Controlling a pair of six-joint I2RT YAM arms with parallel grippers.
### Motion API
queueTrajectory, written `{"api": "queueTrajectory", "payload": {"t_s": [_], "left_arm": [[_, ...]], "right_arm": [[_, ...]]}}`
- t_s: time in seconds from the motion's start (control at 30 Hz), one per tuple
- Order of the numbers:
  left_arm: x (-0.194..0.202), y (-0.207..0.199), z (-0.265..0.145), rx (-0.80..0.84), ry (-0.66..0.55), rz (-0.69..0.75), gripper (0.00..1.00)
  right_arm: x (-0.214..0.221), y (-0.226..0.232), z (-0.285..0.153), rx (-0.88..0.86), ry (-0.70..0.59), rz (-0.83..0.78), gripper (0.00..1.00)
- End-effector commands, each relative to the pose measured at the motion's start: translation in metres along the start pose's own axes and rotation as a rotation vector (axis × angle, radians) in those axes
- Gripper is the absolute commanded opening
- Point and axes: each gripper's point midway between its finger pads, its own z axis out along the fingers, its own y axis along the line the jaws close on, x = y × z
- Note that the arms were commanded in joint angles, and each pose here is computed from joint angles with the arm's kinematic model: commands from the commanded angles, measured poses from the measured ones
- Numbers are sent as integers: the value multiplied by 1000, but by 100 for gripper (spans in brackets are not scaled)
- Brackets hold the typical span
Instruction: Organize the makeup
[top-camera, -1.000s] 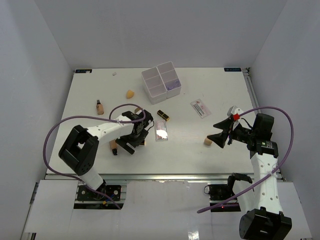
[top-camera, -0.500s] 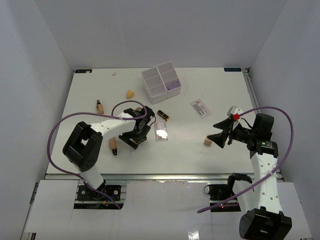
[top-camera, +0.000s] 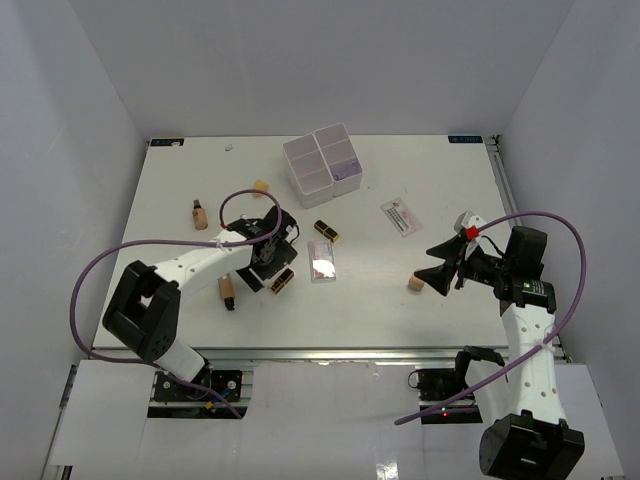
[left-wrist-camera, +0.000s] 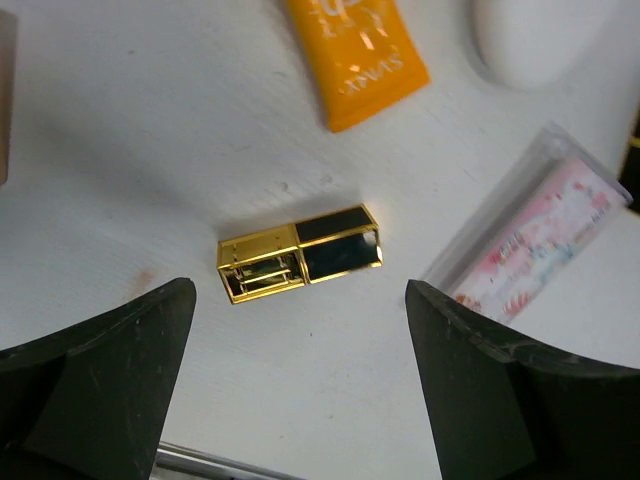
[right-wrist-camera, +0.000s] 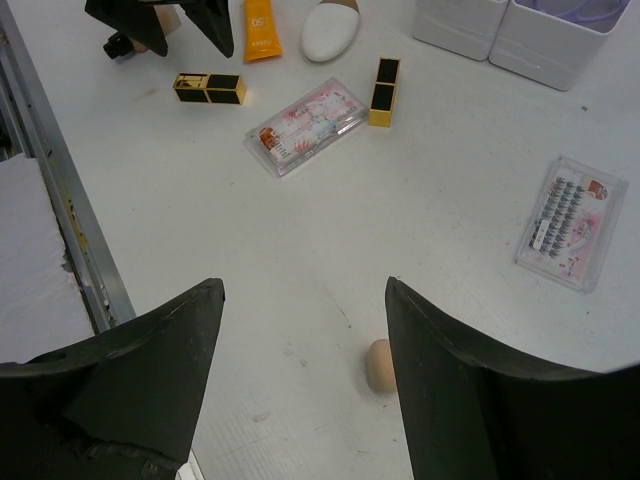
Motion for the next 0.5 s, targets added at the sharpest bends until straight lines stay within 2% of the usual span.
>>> {"api": "queueTrajectory", "payload": {"t_s": [0.0, 0.03, 0.17, 0.3, 0.47], "left_arm": [[-8, -22, -29, 271, -42, 438, 98], [-10, -24, -33, 312, -67, 548, 98], [-4, -30, -51, 453, -70, 777, 98], [-1, -24, -33, 414, -54, 997, 95], [3, -16, 3, 318, -9, 1098, 85]], "right_arm": [[2, 1, 0, -7, -5, 11, 72], [2, 1, 0, -6, -4, 11, 72], [3, 0, 0, -3, 0, 13, 72], [4, -1, 0, 2, 5, 17, 72], [6, -4, -1, 11, 7, 23, 72]]}}
